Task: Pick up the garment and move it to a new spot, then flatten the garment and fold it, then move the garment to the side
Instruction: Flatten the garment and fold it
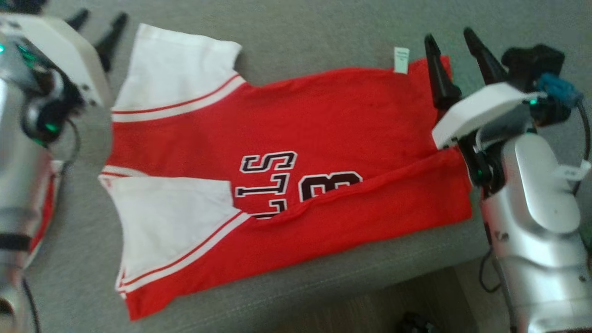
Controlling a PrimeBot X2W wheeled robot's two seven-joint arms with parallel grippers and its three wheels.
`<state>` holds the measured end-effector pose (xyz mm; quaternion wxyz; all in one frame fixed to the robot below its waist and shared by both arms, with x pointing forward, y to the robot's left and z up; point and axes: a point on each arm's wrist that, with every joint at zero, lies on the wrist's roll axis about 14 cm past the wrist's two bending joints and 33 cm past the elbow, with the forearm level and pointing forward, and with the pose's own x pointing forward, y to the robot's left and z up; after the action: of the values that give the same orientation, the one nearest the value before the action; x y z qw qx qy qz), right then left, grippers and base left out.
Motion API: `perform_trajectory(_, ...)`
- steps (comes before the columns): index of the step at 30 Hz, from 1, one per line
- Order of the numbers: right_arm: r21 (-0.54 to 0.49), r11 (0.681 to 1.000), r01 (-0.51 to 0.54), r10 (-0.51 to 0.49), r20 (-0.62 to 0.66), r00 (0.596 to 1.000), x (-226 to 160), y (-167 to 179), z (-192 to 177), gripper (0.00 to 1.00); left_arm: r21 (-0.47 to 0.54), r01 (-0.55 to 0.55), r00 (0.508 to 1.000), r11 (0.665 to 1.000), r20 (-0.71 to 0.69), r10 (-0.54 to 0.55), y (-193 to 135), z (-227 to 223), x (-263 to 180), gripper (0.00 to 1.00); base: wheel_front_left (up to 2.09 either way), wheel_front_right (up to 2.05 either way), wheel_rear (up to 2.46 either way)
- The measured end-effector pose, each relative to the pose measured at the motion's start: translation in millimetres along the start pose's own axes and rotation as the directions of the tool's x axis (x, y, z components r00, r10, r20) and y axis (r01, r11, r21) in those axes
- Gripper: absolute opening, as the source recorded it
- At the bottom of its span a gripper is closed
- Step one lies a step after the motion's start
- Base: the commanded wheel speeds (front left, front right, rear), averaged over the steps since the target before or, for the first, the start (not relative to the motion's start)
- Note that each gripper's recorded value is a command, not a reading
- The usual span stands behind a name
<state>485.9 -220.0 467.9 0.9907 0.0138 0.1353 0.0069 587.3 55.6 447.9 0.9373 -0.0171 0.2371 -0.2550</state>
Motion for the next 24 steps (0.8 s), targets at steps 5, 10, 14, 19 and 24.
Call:
perform_trajectory(5,-0.017,1.000,0.025,-0.026,-0.017,1.000,5.8,-12.4,-8.3,1.00,0.057,0.014,0.991,0.998,-0.136,-0.006,3.9,-22.9,31.4,1.00,0.00,0.00,0.00)
perform_trajectory(10,-0.007,0.999,0.040,-0.040,-0.044,0.998,2.9,-19.0,-23.5,1.00,0.116,0.029,0.975,0.993,-0.224,-0.003,4.3,-49.0,48.0,1.00,0.00,0.00,0.00)
perform_trajectory(14,-0.003,0.999,0.050,-0.050,-0.054,0.997,1.0,-23.2,-29.3,1.00,0.137,0.025,0.973,0.990,-0.230,0.008,8.0,-49.8,57.9,1.00,0.00,0.00,0.00)
perform_trajectory(19,0.000,0.998,0.063,-0.063,-0.061,0.996,-1.4,-28.1,-33.0,1.00,0.155,0.050,0.964,0.987,-0.265,-0.007,0.7,-61.2,63.1,1.00,0.00,0.00,0.00)
perform_trajectory(24,0.007,0.997,0.074,-0.073,-0.071,0.995,-1.2,-31.4,-36.7,1.00,0.142,0.071,0.962,0.987,-0.272,-0.030,-5.6,-62.2,64.0,1.00,0.00,0.00,0.00)
